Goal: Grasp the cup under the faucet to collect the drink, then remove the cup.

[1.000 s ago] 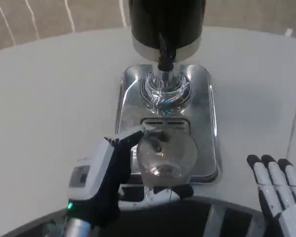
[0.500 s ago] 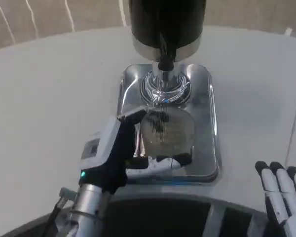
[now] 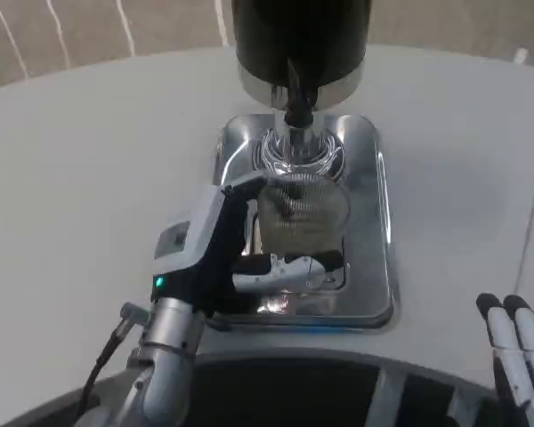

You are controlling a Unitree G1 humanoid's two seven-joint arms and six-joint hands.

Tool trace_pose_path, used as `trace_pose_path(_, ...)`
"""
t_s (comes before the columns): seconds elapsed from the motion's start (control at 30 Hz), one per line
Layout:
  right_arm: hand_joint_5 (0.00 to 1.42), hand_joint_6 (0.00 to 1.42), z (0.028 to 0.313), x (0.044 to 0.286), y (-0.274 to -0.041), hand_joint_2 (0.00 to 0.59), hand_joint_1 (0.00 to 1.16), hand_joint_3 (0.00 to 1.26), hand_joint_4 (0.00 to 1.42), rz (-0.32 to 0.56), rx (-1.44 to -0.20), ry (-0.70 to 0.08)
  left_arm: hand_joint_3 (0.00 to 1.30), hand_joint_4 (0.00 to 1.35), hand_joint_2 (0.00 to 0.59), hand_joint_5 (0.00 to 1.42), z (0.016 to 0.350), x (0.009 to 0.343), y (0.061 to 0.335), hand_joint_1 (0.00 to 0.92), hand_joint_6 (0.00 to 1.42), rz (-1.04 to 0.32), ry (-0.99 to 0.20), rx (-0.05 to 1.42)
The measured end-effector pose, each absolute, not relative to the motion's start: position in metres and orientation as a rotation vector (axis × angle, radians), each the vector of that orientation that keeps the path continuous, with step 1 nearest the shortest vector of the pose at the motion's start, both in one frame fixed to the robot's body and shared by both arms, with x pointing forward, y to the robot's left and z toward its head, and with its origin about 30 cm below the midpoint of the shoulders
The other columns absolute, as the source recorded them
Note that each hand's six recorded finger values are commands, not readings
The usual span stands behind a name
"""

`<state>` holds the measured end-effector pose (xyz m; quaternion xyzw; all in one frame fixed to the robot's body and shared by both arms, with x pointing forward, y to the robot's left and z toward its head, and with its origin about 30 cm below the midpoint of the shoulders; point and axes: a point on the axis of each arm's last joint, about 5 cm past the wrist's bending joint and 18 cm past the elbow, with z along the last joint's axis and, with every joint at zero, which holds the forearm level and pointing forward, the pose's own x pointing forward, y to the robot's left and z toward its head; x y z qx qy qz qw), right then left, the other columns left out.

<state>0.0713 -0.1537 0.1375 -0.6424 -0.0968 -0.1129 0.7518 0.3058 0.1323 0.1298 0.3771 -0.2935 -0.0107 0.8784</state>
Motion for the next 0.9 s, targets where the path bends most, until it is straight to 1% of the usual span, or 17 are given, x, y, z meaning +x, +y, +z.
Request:
trace_pose_path(0.1,0.0,0.07,0.139,0.074,-0.154,0.456,0.39,0.01,0.0,-0.248,-1.402,-0.221,1.06,1.34,0.101,1.38,0.133,0.312,0.131,0.707,1.42,0.0,-0.602,0.788)
trace_pose_path(0.27,0.0,0.07,0.139,0.075,-0.154,0.455,0.39,0.01,0.0,-0.245,-1.403,-0.216,1.06,1.32,0.105,1.38,0.135,0.317,0.131,0.702,1.42,0.022,-0.579,0.774)
trace_pose_path(0.47,0.0,0.07,0.139,0.074,-0.153,0.455,0.39,0.01,0.0,-0.243,-1.4,-0.212,1.03,1.31,0.114,1.36,0.135,0.32,0.129,0.706,1.42,0.035,-0.579,0.783)
trace_pose_path(0.53,0.0,0.07,0.139,0.074,-0.153,0.455,0.39,0.01,0.0,-0.243,-1.396,-0.212,1.02,1.28,0.122,1.36,0.135,0.32,0.128,0.689,1.42,0.039,-0.581,0.788)
trace_pose_path(0.57,0.0,0.07,0.139,0.074,-0.152,0.455,0.39,0.01,0.0,-0.242,-1.394,-0.212,1.01,1.25,0.127,1.35,0.136,0.32,0.128,0.666,1.42,0.04,-0.582,0.79)
trace_pose_path(0.6,0.0,0.07,0.139,0.074,-0.152,0.455,0.39,0.01,0.0,-0.242,-1.392,-0.213,0.96,1.21,0.135,1.33,0.136,0.321,0.128,0.624,1.42,0.041,-0.582,0.791)
trace_pose_path(0.63,0.0,0.07,0.139,0.074,-0.152,0.455,0.39,0.01,0.0,-0.242,-1.39,-0.213,0.86,1.11,0.127,1.27,0.136,0.321,0.128,0.569,1.42,0.044,-0.582,0.792)
trace_pose_path(0.67,0.0,0.07,0.139,0.074,-0.151,0.455,0.39,0.01,0.0,-0.241,-1.389,-0.213,0.79,0.97,0.118,1.18,0.135,0.321,0.128,0.523,1.35,0.045,-0.581,0.792)
trace_pose_path(0.7,0.0,0.07,0.139,0.075,-0.151,0.455,0.39,0.01,0.0,-0.241,-1.386,-0.213,0.66,0.8,0.107,1.06,0.135,0.321,0.128,0.462,1.25,0.046,-0.58,0.79)
trace_pose_path(0.73,0.0,0.07,0.139,0.075,-0.151,0.455,0.39,0.01,0.0,-0.24,-1.384,-0.213,0.55,0.66,0.099,0.99,0.135,0.321,0.129,0.409,1.23,0.047,-0.579,0.79)
trace_pose_path(0.8,0.0,0.07,0.139,0.075,-0.15,0.455,0.39,0.01,0.0,-0.241,-1.381,-0.213,0.42,0.53,0.081,0.95,0.136,0.321,0.132,0.312,1.23,0.037,-0.576,0.798)
trace_pose_path(0.83,0.0,0.07,0.139,0.076,-0.15,0.455,0.39,0.01,0.0,-0.241,-1.381,-0.214,0.38,0.49,0.074,0.93,0.136,0.321,0.133,0.282,1.21,0.032,-0.574,0.804)
trace_pose_path(0.9,0.0,0.07,0.139,0.076,-0.15,0.455,0.39,0.01,0.0,-0.241,-1.379,-0.214,0.34,0.45,0.063,0.9,0.136,0.321,0.135,0.255,1.18,0.007,-0.569,0.825)
